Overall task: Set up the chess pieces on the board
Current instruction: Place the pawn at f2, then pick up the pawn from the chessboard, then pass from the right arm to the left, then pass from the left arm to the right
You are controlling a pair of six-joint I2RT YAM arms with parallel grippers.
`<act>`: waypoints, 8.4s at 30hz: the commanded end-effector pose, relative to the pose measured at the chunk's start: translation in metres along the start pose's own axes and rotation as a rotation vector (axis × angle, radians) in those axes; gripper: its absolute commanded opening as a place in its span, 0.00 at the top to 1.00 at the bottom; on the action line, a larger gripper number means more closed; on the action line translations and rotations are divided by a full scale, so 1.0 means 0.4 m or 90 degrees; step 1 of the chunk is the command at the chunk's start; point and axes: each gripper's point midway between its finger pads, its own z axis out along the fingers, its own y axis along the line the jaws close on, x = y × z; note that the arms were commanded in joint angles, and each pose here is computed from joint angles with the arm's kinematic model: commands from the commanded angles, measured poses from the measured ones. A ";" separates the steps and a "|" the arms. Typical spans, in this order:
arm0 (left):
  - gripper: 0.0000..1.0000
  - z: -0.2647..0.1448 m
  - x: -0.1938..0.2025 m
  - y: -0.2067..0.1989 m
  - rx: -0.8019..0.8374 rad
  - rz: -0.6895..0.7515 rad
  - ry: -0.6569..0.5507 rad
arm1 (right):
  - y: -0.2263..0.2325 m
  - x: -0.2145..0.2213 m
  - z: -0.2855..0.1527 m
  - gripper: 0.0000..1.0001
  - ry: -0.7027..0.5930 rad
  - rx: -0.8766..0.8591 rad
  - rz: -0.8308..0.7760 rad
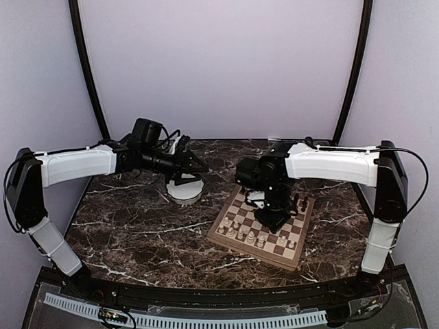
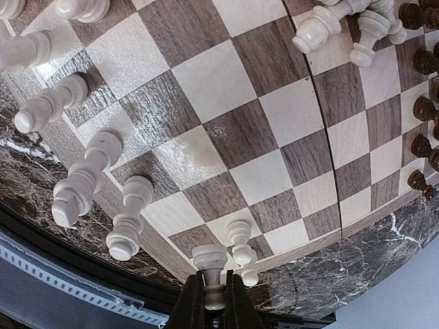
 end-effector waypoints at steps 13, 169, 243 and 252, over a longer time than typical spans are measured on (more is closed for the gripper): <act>0.48 -0.040 0.017 -0.008 -0.005 0.000 -0.017 | 0.018 0.005 0.060 0.98 0.039 0.029 -0.044; 0.57 0.130 0.104 -0.155 0.223 -0.018 0.223 | 0.130 -0.247 -0.375 0.99 -0.439 -0.205 -0.147; 0.90 0.021 -0.015 -0.362 0.441 -0.065 0.135 | 0.049 -0.266 -0.639 0.65 -0.803 -0.263 -0.080; 0.90 0.026 -0.011 -0.368 0.447 -0.065 0.143 | 0.052 -0.271 -0.644 0.73 -0.809 -0.275 -0.074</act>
